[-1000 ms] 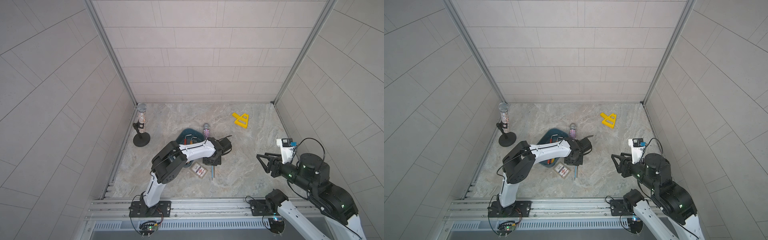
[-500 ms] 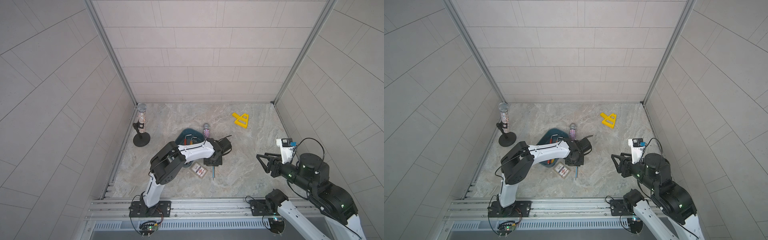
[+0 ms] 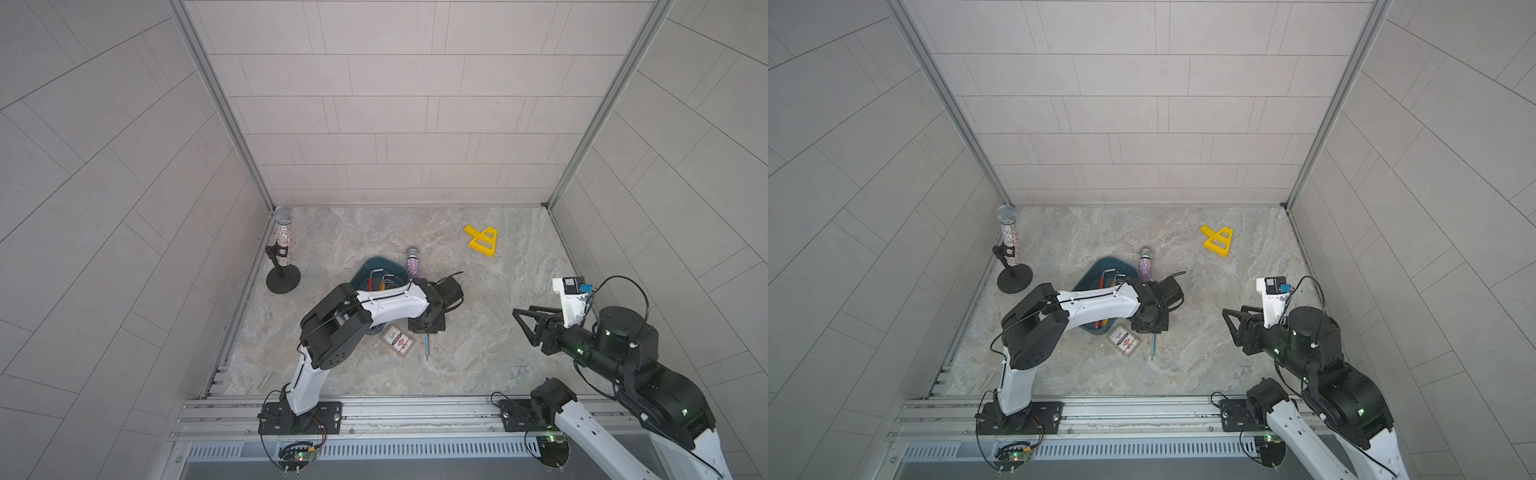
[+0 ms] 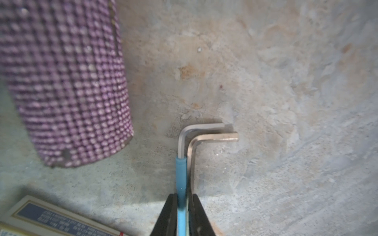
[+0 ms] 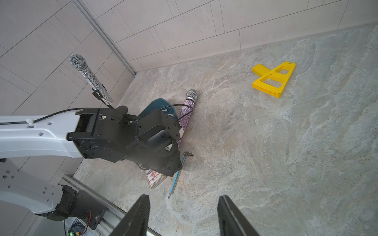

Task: Put the hex key on the desktop into the storage box
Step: Pick up the Allen key from the center of the board.

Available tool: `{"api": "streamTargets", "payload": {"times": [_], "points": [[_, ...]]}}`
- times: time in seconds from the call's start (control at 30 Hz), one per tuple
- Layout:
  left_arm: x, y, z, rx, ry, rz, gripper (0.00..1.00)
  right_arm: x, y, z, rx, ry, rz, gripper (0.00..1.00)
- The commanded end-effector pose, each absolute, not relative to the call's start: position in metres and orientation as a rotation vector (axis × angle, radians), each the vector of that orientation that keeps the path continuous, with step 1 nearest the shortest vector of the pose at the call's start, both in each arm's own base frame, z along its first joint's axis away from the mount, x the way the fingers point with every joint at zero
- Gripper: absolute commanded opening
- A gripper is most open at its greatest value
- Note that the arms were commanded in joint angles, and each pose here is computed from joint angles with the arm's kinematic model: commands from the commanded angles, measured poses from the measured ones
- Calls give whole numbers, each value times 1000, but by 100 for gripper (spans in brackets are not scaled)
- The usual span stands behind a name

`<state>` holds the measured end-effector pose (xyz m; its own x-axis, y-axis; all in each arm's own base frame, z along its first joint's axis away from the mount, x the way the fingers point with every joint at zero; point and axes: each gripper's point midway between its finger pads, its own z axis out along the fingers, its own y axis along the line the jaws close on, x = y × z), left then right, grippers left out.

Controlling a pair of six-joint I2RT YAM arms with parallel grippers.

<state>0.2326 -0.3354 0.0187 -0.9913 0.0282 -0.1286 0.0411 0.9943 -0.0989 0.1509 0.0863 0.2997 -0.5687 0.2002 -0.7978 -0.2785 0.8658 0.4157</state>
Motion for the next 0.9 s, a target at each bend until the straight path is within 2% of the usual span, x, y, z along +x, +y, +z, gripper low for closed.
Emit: {"api": "streamTargets", "payload": {"times": [0.0,0.43,0.6,0.87], "points": [[225,-316,12,64,3024,-46,14,152,86,300,-56,2068,632,58],[221,-315,8,87,3041,-39,15,155,88,301,-60,2068,639,58],[217,-310,3,94,3067,8,25,155,88,299,-56,2071,636,58],[208,-310,-9,81,3117,-3,26,158,90,300,-54,2065,644,58]]}}
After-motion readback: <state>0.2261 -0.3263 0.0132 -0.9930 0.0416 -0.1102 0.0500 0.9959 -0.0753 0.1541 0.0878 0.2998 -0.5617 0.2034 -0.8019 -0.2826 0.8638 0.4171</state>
